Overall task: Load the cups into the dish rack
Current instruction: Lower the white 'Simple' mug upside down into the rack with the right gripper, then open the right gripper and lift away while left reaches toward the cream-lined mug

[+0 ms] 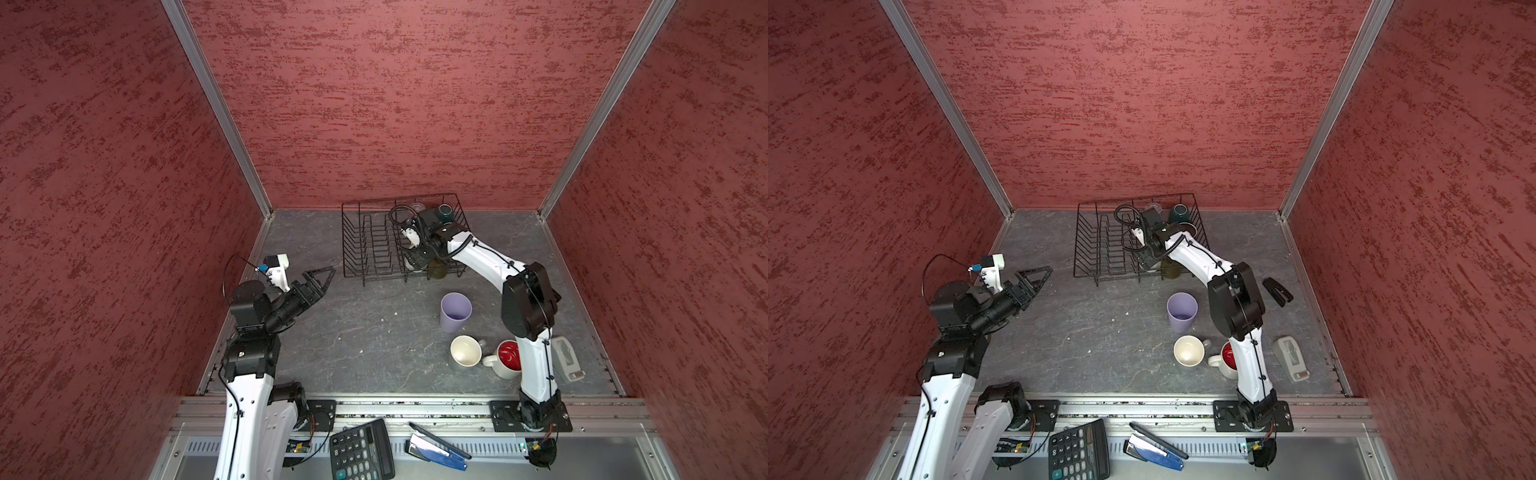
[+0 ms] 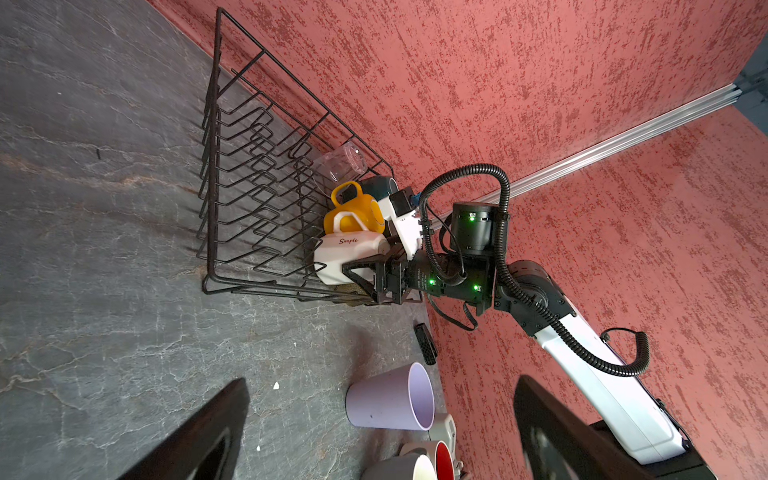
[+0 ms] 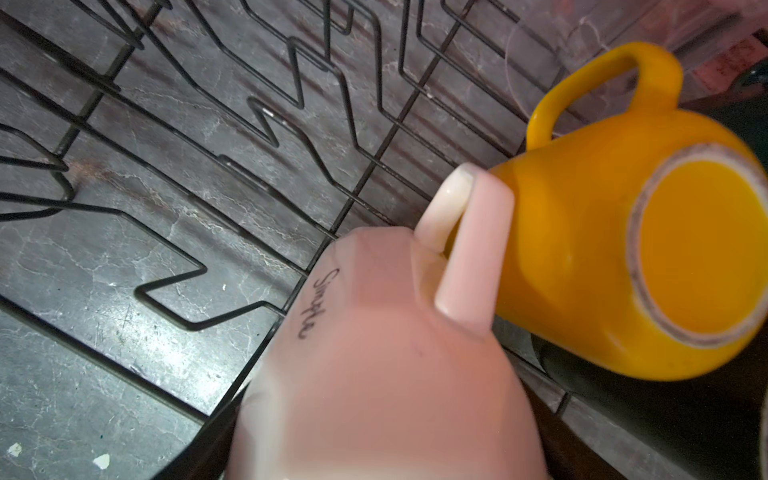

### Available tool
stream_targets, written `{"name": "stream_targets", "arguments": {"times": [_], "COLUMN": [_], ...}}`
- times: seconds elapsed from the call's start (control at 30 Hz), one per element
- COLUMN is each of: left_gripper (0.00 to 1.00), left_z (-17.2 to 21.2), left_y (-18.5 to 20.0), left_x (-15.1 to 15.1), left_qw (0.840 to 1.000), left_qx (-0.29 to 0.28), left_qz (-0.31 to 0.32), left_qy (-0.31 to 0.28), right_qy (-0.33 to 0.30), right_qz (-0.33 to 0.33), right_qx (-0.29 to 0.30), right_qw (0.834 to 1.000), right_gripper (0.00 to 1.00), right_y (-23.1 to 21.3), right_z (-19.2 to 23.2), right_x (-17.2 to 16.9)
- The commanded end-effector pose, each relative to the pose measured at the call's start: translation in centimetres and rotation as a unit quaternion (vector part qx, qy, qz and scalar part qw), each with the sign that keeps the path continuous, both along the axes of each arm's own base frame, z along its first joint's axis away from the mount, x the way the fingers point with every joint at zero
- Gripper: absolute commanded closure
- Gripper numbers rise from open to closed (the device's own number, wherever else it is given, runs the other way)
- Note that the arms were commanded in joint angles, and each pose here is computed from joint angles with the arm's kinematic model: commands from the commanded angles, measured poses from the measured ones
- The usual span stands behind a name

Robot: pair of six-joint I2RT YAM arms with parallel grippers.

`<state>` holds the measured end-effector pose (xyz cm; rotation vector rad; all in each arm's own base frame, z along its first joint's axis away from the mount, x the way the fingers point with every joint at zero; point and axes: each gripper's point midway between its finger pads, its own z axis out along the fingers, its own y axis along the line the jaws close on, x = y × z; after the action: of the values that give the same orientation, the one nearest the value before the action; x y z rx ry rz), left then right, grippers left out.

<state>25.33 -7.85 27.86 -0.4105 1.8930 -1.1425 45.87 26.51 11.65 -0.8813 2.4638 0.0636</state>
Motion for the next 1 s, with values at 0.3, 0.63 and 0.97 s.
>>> {"name": "stream_targets", "arguments": {"times": [0.3,0.63,0.97], "left_gripper": [0.0,0.0,0.0], "left_z": [0.0,0.0,0.1], "left_y": [0.3,0.4,0.6], "left_x": [0.1,0.0,-0.5], "left_qw": [1.0,1.0,1.0], "left_qx": [0.0,0.0,0.01], "left_qz": [0.002,0.005,0.01], "left_qy": [-0.006,-0.005,-0.006], "right_qy": [-0.048,-0.055,-0.111], "right_qz": [-0.003,-0.005,-0.012], "right_qx": [0.041,0.087,0.217], "right_qw": [0.998,0.995,0.97], "right_gripper": [0.13,0.02,0.01], "right_y": [1.1,1.8,2.5], "right_z": [4.6,7.2,15.6], "right_x": [1.1,0.6,-1.3]}}
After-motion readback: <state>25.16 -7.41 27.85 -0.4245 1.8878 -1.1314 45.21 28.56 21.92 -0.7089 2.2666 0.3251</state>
